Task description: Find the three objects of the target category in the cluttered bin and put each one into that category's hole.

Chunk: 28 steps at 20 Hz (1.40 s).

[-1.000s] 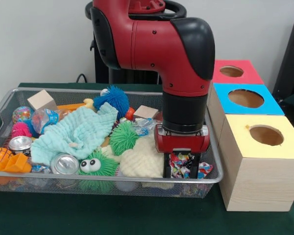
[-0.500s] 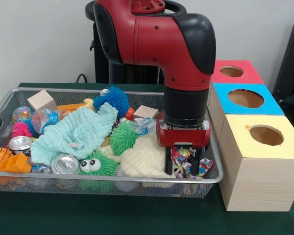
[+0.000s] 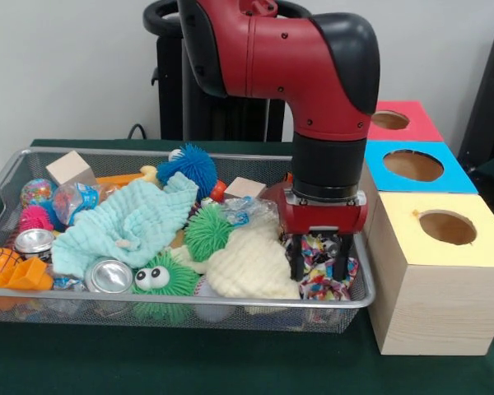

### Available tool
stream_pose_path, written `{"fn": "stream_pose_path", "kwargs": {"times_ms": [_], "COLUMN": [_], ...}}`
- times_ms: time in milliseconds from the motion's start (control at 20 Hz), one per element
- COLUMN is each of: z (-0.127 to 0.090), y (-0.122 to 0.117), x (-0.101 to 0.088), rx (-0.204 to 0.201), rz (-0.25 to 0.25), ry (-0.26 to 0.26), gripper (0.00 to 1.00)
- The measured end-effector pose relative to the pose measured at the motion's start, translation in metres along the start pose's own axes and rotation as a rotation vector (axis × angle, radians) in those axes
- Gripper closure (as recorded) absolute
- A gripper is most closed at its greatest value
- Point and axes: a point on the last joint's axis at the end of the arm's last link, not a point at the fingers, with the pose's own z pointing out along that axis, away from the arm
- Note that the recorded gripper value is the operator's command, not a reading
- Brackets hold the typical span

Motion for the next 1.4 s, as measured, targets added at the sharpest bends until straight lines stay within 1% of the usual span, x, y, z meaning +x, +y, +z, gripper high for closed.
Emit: {"fn": "stream_pose_path", "kwargs": {"times_ms": [350,500,1000,1050,1200,1250,1400], "z": [0.005,0.014,0.031,0.035,0.037,0.039,0.041], "y": [0.004,0.004,0.003,0.003,0.004,0.005,0.008], "x": [0.008,0.011,0.018,0.02,0.019,0.018,0.018], "rx": [0.018,0.024,0.031,0.033,0.034,0.038,0.04], "rz": [-0.001,0.012,0.029,0.031,0.032,0.035,0.034], "ry": [-0.042,-0.064,-0.095,-0.106,-0.113,-0.138,-0.149], "gripper": [0.0,0.0,0.0,1.0,1.0,1.0,1.0]}}
